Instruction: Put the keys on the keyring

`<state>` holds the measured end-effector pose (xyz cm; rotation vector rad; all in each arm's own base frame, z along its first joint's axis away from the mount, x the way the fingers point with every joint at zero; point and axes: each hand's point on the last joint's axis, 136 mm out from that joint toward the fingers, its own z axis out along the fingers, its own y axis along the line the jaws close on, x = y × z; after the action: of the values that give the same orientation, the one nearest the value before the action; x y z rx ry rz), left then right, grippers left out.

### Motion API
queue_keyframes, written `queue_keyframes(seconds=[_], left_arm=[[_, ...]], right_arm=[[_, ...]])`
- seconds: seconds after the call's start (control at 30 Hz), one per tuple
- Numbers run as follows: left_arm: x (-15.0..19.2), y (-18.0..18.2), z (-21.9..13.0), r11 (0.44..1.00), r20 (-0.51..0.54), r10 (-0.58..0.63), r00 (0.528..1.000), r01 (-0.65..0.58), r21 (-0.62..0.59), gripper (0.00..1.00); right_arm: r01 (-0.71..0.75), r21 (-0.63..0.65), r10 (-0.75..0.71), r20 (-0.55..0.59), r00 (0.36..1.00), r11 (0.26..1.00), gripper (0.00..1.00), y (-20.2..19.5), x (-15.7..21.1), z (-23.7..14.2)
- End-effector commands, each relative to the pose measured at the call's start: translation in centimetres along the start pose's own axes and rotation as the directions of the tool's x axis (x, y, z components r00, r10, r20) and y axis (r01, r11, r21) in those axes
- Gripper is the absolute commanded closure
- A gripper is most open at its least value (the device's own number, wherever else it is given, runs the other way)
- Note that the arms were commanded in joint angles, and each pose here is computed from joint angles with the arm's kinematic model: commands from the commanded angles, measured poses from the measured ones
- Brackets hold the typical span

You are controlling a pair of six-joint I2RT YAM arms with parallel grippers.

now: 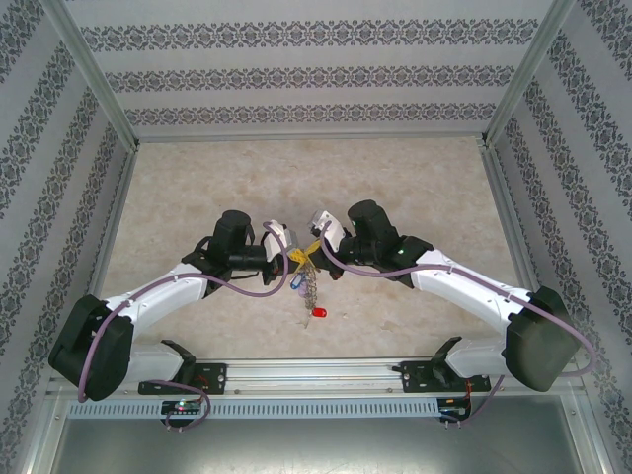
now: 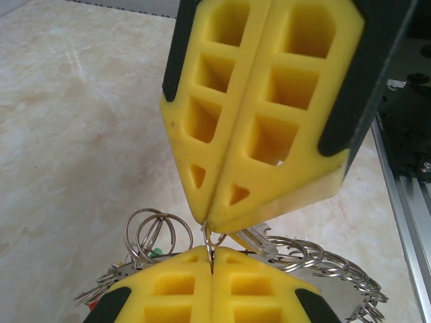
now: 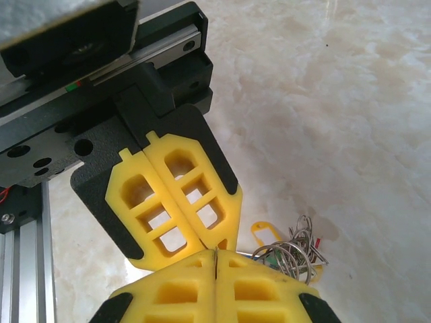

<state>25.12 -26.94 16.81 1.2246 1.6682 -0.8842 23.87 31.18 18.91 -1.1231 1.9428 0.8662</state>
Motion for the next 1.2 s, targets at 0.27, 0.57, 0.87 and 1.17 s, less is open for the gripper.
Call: queue_keyframes(seconds=[0.27, 0.57, 0.87, 1.17], left_arm=[[-2.8, -1.1, -0.5, 0.995, 0.084, 0.089, 0.993, -0.091, 0.028, 1.00], [-2.8, -1.0, -0.5, 0.995, 0.081, 0.092, 0.992, -0.094, 0.023, 1.00], [-2.7, -0.8, -0.4, 0.996, 0.083, 0.090, 0.992, -0.091, 0.012, 1.00], [-1.0, 0.2, 0.2, 0.997, 0.065, 0.070, 0.995, -0.067, -0.044, 0.99]], right_arm=[[0.018, 0.140, -0.021, 0.016, 1.000, 0.990, 1.00, -2.0, -1.4, 0.0], [-0.007, 0.180, 0.008, -0.003, 1.000, 0.984, 1.00, -2.8, -0.8, -0.3], [-0.029, 0.204, 0.036, -0.031, 0.999, 0.978, 1.00, -3.5, 0.2, -0.4], [-0.020, 0.182, 0.015, 0.029, 0.999, 0.983, 1.00, -2.9, -1.4, -1.1]])
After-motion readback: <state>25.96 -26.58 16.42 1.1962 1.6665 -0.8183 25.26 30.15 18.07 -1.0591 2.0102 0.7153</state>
